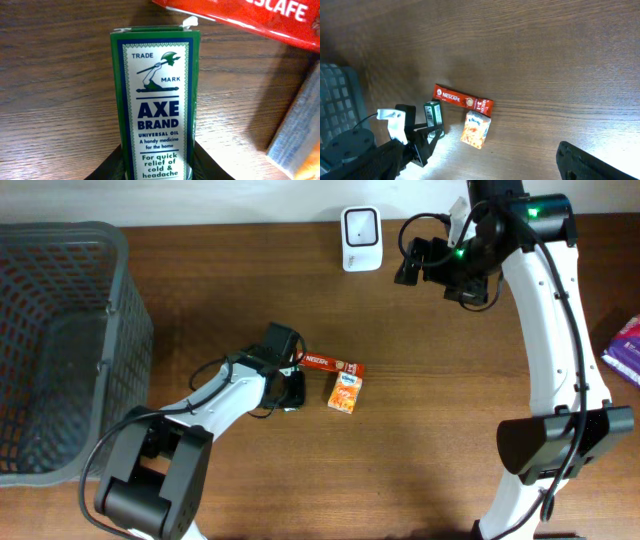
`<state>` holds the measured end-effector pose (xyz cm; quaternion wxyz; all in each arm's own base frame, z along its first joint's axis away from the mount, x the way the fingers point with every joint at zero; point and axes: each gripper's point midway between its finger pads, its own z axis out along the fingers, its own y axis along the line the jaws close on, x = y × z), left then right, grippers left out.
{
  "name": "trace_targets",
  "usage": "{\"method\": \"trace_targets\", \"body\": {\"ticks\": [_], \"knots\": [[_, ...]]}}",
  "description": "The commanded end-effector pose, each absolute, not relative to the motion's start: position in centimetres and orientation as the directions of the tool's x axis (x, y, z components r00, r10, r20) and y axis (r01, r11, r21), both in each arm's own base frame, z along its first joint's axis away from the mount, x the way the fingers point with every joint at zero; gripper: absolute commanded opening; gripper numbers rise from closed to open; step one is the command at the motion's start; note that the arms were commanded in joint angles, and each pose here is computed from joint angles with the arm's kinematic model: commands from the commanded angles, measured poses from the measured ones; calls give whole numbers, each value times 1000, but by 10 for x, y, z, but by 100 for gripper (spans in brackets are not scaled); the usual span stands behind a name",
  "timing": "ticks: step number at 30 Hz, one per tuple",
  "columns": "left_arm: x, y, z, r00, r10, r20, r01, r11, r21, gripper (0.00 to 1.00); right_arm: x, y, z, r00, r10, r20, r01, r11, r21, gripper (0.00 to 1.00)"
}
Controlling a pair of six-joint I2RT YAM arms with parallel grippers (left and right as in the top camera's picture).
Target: Scan the item barcode
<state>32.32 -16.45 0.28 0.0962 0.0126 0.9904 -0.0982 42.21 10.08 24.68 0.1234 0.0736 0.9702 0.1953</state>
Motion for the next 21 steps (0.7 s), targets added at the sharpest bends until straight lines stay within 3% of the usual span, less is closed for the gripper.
{"method": "trace_targets", "body": {"ticks": [1, 4, 6, 12, 13, 16, 19, 21], "knots": [[322, -178, 7, -983, 68, -170, 120, 943, -312, 31, 423, 100, 246, -959, 185, -217, 89, 917, 388, 99], [315, -192, 20, -965, 189, -185, 255, 843, -474, 31, 423, 100, 246, -959, 185, -217, 89, 918, 388, 99], [311, -201, 37, -945, 237, -224, 326, 720, -613, 31, 423, 100, 246, -959, 185, -217, 89, 917, 388, 99], [290, -189, -23, -968, 244, -57, 227, 759, -610, 37, 423, 100, 246, -959, 185, -216, 89, 917, 388, 98], [286, -184, -36, -970, 241, -19, 205, 779, -592, 55, 423, 100, 246, -959, 185, -217, 89, 917, 388, 99], [299, -152, -40, -982, 188, 20, 162, 894, -417, 70, 423, 100, 246, -959, 185, -216, 89, 917, 388, 98], [342, -126, 13, -990, 139, -35, 143, 968, -207, 69, 423, 100, 246, -959, 185, -216, 89, 917, 388, 99], [360, -140, 66, -981, 157, -116, 180, 957, -226, 50, 423, 100, 246, -959, 185, -217, 89, 918, 388, 99]]}}
